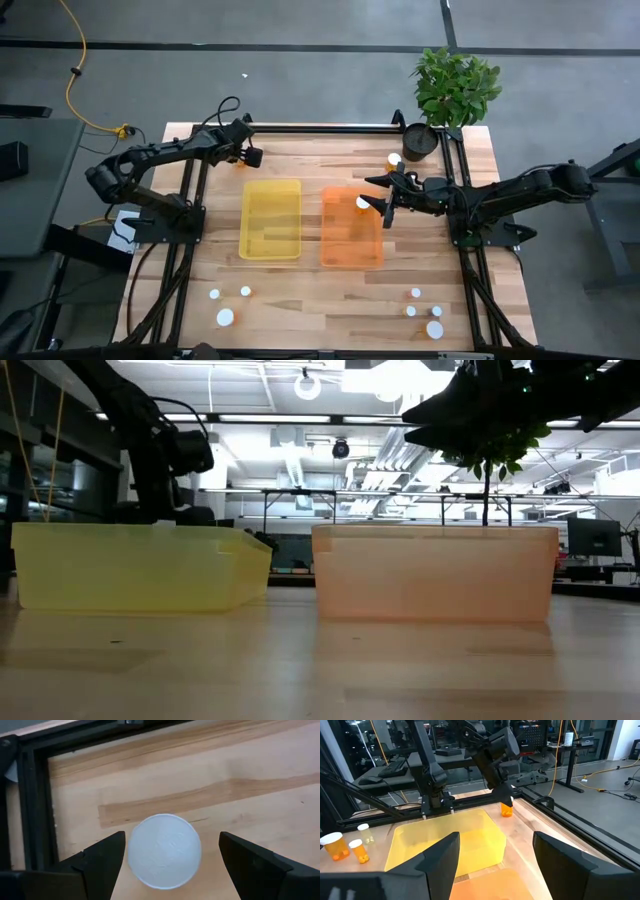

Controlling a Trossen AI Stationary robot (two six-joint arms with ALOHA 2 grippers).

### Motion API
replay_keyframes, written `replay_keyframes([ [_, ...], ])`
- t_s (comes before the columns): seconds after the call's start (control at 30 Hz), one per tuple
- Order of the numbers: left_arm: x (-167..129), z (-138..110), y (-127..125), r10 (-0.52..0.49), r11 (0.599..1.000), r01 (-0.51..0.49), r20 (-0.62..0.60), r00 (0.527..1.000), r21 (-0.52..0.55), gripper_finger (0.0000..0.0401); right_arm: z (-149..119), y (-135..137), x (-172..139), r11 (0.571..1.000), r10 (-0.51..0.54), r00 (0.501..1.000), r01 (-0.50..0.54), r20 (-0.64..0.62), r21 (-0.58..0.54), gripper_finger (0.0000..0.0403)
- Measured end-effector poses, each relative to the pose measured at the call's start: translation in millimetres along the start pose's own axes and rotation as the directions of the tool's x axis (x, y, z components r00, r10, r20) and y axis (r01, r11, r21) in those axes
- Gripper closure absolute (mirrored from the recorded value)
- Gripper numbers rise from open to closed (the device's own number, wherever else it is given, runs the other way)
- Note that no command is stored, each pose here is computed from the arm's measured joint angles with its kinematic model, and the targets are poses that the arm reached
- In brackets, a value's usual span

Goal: Pick and place medicine bottles into bin by pill shape (circle, oval)
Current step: Put the orange capsule bottle into the orange bin

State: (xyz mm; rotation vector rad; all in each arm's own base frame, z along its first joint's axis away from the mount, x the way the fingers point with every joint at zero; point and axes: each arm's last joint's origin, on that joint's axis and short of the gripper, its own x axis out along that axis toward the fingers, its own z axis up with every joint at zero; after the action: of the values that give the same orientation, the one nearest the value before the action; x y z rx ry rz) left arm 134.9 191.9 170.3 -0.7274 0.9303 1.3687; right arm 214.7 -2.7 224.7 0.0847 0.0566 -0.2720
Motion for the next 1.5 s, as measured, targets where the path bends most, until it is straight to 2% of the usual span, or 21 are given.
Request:
replay_keyframes([
  [0.27, 9.8, -2.6, -2.3, 0.021, 1.000, -0.020, -0.040, 0.999, 0.017, 0.0100, 0.0, 0.0, 0.0, 1.000, 0.000, 1.000, 0.000, 0.000, 0.000, 0.0157],
  [0.77, 9.1, -0.7, -2.9, 0.018, 0.999, -0.017, -0.026, 1.000, 0.036, 0.0198, 0.1, 0.0, 0.0, 1.000, 0.000, 1.000, 0.000, 0.001, 0.000, 0.0157],
  [0.9, 1.2, 9.7, -5.3, 0.012, 0.999, -0.011, -0.017, 1.000, 0.037, 0.0215, 0.2, 0.0, 0.0, 1.000, 0.000, 1.000, 0.000, 0.001, 0.000, 0.0157],
  [1.1, -27.1, 34.3, -13.3, 0.001, 0.997, 0.001, -0.015, 1.000, 0.078, 0.0209, 0.2, 0.0, 0.0, 1.000, 0.000, 1.000, 0.000, 0.001, 0.000, 0.0157],
  [1.2, -48.8, 42.1, -21.1, -0.050, 0.990, 0.051, -0.012, 0.999, 0.128, 0.0208, 0.1, 0.0, 0.0, 1.000, 0.000, 1.000, 0.000, 0.000, 0.000, 0.0157],
  [1.3, -72.6, 41.0, -33.3, -0.167, 0.966, 0.162, 0.008, 0.986, 0.201, 0.0209, 0.1, -0.1, 0.1, 1.000, 0.000, 1.000, 0.000, 0.000, 0.000, 0.0157],
  [1.5, -122.8, 12.9, -57.7, -0.421, 0.844, 0.383, 0.023, 0.907, 0.375, 0.0209, 0.1, -0.1, 0.1, 1.000, -0.001, 1.000, 0.001, 0.000, 0.000, 0.0157],
])
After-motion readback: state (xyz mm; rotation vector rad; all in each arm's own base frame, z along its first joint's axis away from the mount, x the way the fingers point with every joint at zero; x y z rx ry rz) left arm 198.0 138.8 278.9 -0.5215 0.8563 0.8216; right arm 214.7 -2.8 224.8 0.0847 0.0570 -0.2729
